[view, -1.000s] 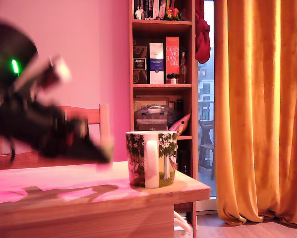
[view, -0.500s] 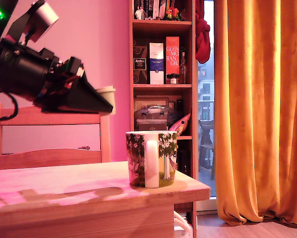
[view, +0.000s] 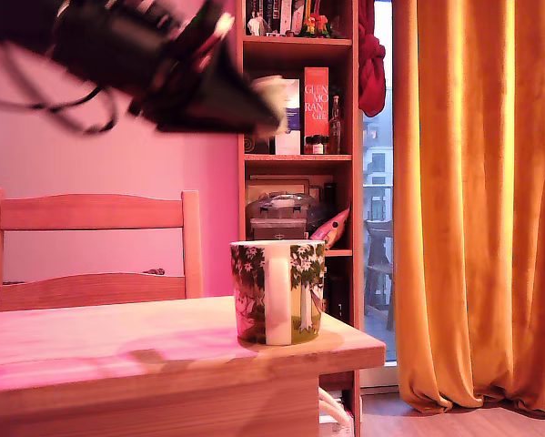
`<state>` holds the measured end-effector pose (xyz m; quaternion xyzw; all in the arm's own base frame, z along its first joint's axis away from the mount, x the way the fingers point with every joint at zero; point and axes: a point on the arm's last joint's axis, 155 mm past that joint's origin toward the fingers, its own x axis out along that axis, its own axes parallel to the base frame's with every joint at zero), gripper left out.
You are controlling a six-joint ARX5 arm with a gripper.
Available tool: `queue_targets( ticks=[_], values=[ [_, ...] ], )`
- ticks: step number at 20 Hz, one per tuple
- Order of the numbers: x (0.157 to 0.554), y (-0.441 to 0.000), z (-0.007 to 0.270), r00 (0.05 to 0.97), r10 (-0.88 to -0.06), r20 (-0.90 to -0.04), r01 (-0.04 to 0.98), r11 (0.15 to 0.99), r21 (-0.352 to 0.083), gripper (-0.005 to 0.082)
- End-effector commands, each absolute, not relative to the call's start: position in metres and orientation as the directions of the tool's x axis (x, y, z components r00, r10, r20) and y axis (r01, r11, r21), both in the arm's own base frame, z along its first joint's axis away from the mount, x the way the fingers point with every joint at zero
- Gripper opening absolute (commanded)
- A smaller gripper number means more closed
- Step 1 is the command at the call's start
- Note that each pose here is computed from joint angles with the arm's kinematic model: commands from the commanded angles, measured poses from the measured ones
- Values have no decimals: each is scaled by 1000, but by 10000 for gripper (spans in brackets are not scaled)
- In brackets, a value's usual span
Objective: Pick up the coffee capsules on the table and drop them inside the coffee cup
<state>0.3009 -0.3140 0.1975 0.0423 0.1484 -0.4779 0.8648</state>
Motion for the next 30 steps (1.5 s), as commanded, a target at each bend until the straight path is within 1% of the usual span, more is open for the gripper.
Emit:
queue_targets(
  ticks=[1,6,9,28,29,30],
  values=[
    [306,-319,176,480,-798,-365,836,542,-85,108],
    [313,-323,140,432,-754,-494,821,556,-131,108],
    [311,-322,127,414,-740,-530,817,559,-144,110],
    [311,-322,127,412,-741,-531,817,558,-145,110],
    [311,-322,127,412,-741,-531,817,558,-145,115],
    [311,-322,127,412,-741,-531,817,558,-145,156]
  ],
)
